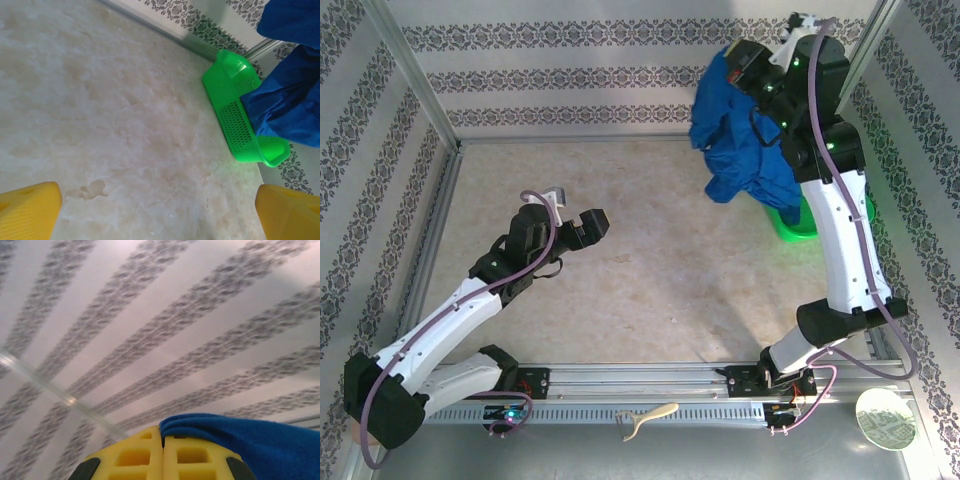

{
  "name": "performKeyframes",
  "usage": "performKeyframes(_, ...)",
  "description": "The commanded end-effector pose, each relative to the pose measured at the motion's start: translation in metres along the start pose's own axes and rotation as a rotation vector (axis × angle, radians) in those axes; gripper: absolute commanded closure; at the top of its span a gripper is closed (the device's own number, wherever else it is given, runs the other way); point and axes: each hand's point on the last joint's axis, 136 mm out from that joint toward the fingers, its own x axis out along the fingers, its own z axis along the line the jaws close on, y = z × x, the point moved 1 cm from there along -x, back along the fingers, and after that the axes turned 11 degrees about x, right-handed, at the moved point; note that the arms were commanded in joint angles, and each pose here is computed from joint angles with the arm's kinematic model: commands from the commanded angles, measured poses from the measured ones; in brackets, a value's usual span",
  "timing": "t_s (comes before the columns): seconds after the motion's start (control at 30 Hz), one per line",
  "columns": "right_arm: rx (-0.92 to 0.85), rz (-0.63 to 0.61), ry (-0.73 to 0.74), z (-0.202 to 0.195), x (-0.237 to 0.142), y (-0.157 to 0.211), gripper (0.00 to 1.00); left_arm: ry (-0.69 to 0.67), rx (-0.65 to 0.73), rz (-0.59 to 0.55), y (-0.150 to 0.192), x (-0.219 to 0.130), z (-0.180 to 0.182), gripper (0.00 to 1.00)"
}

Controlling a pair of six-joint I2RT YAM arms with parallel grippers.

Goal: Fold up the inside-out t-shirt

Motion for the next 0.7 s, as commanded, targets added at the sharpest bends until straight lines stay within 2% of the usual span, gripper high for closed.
performKeyframes(0.0, 0.032, 0.068, -0.089, 0.032, 0.001, 0.019, 1.00, -0.004, 0.009, -0.031, -0.012, -0.005, 0.000, 0.01)
performKeyframes(0.3, 0.172, 0.283, -0.074, 0.009, 0.068, 0.124, 1.00, -0.023, 0.008, -0.021, -0.004, -0.002, 0.006, 0.01)
performKeyframes(0.4, 0.149, 0.361, 0.007, -0.024, 0.097, 0.165, 1.00, -0.054, 0.022, -0.018, -0.002, -0.004, 0.012, 0.01)
performKeyframes(0.43, 0.132, 0.402, 0.044, -0.042, 0.110, 0.181, 0.85, -0.071, 0.021, -0.016, -0.001, -0.005, 0.016, 0.01)
performKeyframes(0.47, 0.098, 0.451, 0.082, -0.059, 0.120, 0.194, 0.53, -0.094, 0.016, -0.015, -0.001, -0.006, 0.020, 0.01)
performKeyframes(0.5, 0.051, 0.515, 0.150, -0.085, 0.128, 0.209, 0.33, -0.127, 0.006, -0.006, 0.002, -0.007, 0.026, 0.01)
performKeyframes(0.57, -0.037, 0.601, 0.265, -0.124, 0.123, 0.226, 0.23, -0.178, -0.001, 0.021, 0.005, -0.011, 0.034, 0.01)
performKeyframes(0.67, -0.167, 0.579, 0.329, -0.150, 0.085, 0.240, 0.20, -0.238, 0.022, 0.054, 0.007, -0.021, 0.044, 0.01)
